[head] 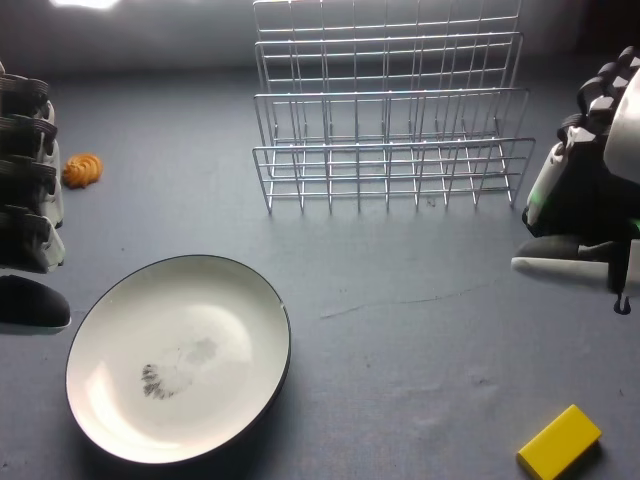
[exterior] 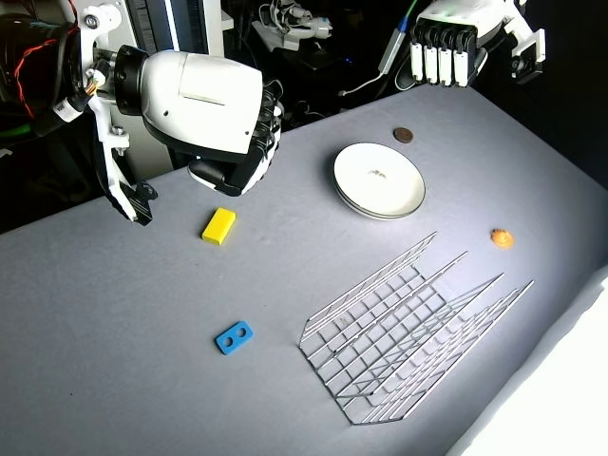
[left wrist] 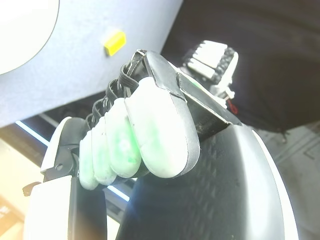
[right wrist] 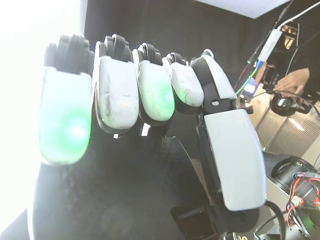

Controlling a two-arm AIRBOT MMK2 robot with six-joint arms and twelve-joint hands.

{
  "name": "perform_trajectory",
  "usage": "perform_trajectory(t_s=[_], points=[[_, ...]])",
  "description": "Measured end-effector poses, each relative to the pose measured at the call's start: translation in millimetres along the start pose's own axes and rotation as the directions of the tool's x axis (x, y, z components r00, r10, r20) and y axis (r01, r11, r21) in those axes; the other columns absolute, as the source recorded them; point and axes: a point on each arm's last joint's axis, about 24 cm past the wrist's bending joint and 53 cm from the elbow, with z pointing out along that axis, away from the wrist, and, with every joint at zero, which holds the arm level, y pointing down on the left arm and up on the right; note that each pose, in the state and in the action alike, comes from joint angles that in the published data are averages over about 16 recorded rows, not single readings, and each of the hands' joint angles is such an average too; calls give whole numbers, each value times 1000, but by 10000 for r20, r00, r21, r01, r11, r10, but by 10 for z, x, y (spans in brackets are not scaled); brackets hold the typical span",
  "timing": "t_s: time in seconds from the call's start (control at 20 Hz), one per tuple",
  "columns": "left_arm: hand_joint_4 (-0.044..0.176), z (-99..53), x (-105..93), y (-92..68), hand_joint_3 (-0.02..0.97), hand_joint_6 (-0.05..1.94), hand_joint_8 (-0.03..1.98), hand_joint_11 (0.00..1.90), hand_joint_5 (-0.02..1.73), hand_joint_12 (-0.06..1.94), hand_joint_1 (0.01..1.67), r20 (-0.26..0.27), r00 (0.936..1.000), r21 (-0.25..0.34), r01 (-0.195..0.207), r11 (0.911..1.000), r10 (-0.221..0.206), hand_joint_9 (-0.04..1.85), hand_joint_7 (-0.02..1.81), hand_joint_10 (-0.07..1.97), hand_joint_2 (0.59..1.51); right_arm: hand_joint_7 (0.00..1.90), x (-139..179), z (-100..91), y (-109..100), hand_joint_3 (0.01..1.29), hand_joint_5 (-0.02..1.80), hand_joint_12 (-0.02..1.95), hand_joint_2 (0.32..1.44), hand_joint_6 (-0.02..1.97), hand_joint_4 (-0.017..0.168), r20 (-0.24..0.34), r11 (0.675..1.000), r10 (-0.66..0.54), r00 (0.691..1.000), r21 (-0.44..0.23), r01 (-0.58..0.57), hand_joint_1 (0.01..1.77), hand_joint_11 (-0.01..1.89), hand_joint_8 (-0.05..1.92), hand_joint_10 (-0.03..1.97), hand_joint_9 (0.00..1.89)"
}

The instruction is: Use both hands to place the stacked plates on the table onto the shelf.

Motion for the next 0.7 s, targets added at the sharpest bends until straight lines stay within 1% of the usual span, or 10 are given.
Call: perform_trajectory(t_s=[0.05,0.15,0.3,0.4,0.45,0.55,0.6,0.65,0.7], points=[[8,0,1,-1,41,710,699,851,682,720,187,-2,10000,6,-1,10000,1,747,693,688,1062,738,-2,2,0,34,623,795,1132,852,15,14,10000,19,10000,2,-19,239,930,814,844,774],[8,0,4,-3,39,574,563,690,557,581,154,-14,10000,17,-5,10000,5,605,563,558,1052,599,-5,6,0,32,507,645,1126,695,12,43,10000,64,10000,1,-64,204,753,664,687,627],[7,0,5,-6,38,446,435,539,441,449,123,-22,10000,27,-8,10000,8,473,443,435,1043,469,-9,11,5,30,398,499,1115,544,8,76,9999,104,9999,-15,-104,201,588,519,535,489],[7,0,6,-7,37,389,377,471,389,389,109,-24,10000,36,-10,10000,10,414,389,379,1039,411,-11,13,8,29,349,433,1095,476,7,92,9999,121,9999,-28,-121,262,514,454,467,428],[6,-1,7,-9,38,316,305,398,326,315,87,-31,10000,44,-13,10000,13,346,323,307,1031,350,-13,16,10,29,296,359,1078,401,5,106,9999,133,9999,-35,-132,296,442,380,392,365],[3,-1,10,-13,35,97,86,184,142,91,24,-40,10000,67,-17,10000,17,145,130,89,1008,170,-18,20,14,27,136,135,1042,177,0,142,9998,184,9997,-53,-184,374,233,159,166,177],[4,-2,9,-15,29,35,25,112,86,24,16,-36,10000,75,-16,10000,17,82,74,28,1009,102,-22,22,16,24,79,59,1033,94,0,164,9997,226,9996,-60,-225,433,153,78,82,106],[5,-2,8,-17,29,7,-1,61,53,-3,15,-32,10000,82,-14,10000,14,41,41,3,1010,52,-25,23,17,22,40,21,1024,38,1,183,9996,268,9995,-66,-266,500,89,26,26,53],[5,-3,8,-18,31,4,-4,30,39,-6,15,-33,10000,87,2,10000,-2,21,28,2,1011,26,-26,25,17,23,21,26,1014,20,2,194,9995,297,9994,-67,-296,571,46,10,8,24]])
